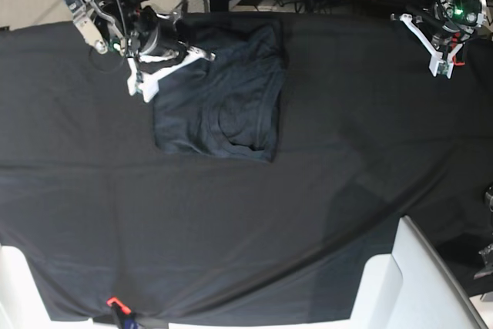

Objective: Fold the T-shirt properly
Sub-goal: 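Hold the right gripper beside the collar edge of the folded shirt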

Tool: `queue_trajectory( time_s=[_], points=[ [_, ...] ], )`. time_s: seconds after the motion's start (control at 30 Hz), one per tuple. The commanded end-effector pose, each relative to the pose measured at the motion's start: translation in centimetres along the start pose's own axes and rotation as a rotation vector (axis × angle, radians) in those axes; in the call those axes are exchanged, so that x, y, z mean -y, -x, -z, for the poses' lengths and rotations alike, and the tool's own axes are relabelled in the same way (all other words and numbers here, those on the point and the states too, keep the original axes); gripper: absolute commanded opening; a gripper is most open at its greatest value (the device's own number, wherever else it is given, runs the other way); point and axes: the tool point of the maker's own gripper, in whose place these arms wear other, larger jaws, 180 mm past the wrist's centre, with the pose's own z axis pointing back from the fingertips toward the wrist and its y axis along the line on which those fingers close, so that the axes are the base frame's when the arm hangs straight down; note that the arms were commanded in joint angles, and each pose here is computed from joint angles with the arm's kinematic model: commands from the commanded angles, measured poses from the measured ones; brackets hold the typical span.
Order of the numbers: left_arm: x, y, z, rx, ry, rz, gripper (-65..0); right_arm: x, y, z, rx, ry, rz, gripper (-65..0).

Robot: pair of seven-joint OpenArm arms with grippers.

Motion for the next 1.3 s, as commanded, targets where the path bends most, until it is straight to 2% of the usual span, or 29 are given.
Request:
queue_trajectory(
  time_s=[0.0, 0.87, 1.1, 1.27],
  points=[
    [-0.9, -0.7, -0.4, 0.02, -0.02, 0.014, -65.0, 0.3, -0.4, -0.1, 0.012, 0.005, -0.002, -65.0],
    [-0.9, -0.7, -0.4, 0.02, -0.02, 0.014, -65.0, 1.7, 1.0, 0.0, -0.016, 0.035, -0.006, -65.0],
    [-0.9, -0.7, -0.4, 0.02, -0.02, 0.014, -65.0, 0.0, 0.7, -1.5, 0.013, -0.026, -0.019, -65.0],
    [-0.2, -0.8, -0.4, 0.026, -0.001, 0.01, -65.0, -2.2, -0.7, -4.3, 0.082, -0.103, -0.077, -65.0]
  ],
)
